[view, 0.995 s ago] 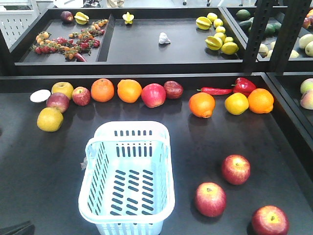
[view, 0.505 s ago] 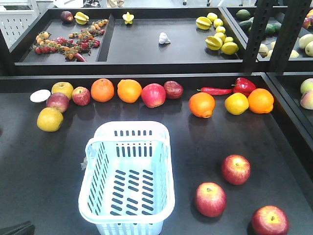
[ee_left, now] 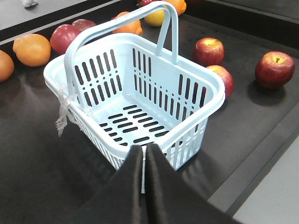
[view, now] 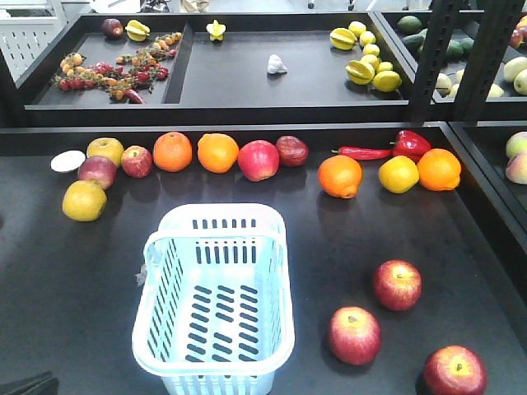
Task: Pick three apples into basket with both arms
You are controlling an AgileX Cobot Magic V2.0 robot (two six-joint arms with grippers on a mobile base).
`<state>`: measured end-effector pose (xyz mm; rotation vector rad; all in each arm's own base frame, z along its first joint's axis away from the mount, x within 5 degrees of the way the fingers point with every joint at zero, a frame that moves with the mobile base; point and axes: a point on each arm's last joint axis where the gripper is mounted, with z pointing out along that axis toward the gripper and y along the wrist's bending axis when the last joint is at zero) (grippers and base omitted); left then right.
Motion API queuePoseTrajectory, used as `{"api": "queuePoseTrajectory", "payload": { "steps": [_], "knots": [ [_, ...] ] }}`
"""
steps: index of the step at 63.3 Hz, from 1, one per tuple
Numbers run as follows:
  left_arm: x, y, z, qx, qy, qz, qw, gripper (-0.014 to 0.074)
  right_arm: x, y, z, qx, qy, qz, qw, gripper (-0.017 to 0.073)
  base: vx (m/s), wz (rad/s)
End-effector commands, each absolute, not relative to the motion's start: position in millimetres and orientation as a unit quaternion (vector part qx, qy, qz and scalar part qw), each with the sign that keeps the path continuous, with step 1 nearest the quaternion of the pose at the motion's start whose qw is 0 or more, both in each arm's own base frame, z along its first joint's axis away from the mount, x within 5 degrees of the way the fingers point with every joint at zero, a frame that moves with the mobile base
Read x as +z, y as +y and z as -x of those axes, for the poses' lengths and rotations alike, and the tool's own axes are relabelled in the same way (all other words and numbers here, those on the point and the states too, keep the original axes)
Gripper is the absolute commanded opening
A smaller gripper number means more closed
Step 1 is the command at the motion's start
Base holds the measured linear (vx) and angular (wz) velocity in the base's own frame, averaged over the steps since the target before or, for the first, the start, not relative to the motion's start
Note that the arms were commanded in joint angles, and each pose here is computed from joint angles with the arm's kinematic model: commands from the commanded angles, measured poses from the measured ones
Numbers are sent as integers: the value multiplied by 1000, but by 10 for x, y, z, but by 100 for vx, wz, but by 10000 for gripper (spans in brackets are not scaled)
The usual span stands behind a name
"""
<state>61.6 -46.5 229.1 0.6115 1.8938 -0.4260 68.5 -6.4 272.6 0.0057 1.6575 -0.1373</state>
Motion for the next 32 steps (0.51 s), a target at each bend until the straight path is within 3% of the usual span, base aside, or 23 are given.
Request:
{"api": "queuePoseTrajectory", "payload": {
  "steps": [1, 18, 32],
  "knots": [
    [2440, -478, -646, -192, 770, -238, 559, -7, 3034, -79, -813, -62, 764, -1, 643, -9, 0, 0],
    [2440, -478, -646, -192, 770, -238, 559, -7, 3207, -29, -1158, 18, 901, -20, 432, -9, 0, 0],
    [2440, -478, -646, -192, 770, -238, 559, -7, 3040, -1, -1349, 55, 941, -33, 332, -8, 0, 0]
  ]
}}
